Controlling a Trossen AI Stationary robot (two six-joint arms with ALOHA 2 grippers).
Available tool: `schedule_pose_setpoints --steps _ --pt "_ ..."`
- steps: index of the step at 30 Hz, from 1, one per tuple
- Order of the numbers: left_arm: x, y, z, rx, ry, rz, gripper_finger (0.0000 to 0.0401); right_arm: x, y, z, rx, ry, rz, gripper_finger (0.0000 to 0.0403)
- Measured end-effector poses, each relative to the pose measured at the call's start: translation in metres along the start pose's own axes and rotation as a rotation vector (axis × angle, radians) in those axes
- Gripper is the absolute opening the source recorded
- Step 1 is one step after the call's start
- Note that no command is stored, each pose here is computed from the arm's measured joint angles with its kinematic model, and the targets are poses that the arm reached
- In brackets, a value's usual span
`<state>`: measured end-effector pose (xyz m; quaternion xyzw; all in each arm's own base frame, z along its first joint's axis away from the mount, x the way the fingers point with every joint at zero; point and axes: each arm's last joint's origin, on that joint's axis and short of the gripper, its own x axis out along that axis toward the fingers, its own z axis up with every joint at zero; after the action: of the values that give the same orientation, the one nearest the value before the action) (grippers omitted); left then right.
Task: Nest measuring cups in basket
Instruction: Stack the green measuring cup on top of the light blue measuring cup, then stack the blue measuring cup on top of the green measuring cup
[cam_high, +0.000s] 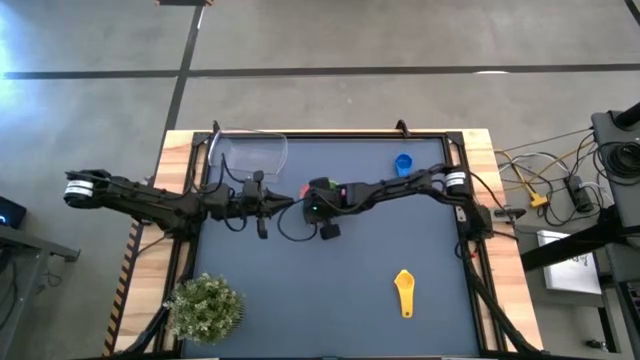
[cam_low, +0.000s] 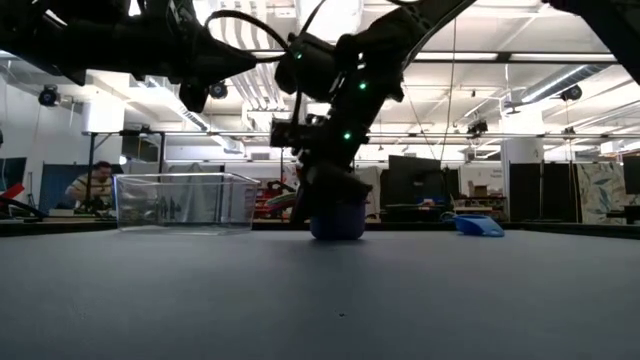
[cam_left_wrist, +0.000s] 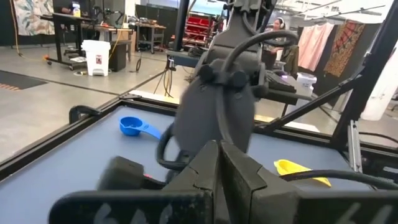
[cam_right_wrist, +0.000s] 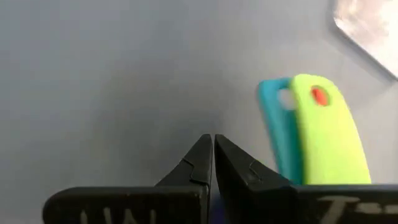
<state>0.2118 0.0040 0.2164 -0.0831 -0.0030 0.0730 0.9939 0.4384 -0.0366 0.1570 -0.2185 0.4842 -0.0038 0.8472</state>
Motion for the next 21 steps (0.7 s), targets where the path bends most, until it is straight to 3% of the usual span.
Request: schedule_pose_setpoints --steps 7,14,17,21 --pt "-0.002 0.000 0.002 -0.003 -0.011 -0.004 0.0000 -0.009 -0.001 0.004 0.044 -0.039 0.051 0.0008" --pt "-0.005 -0.002 0.007 -0.026 -0.026 -0.062 0.0000 -0.087 -0.010 0.001 0.067 -0.076 -0.079 0.0008" --pt "-0.005 -0.002 0.007 -0.032 -0.027 -0.068 0.0000 -0.127 -0.029 -0.021 0.142 -0.127 -0.134 0.0008" --pt "-0.005 -0.003 0.006 -0.033 -0.020 -0.069 0.0000 -0.165 -0.056 -0.078 0.329 -0.134 -0.226 0.0009"
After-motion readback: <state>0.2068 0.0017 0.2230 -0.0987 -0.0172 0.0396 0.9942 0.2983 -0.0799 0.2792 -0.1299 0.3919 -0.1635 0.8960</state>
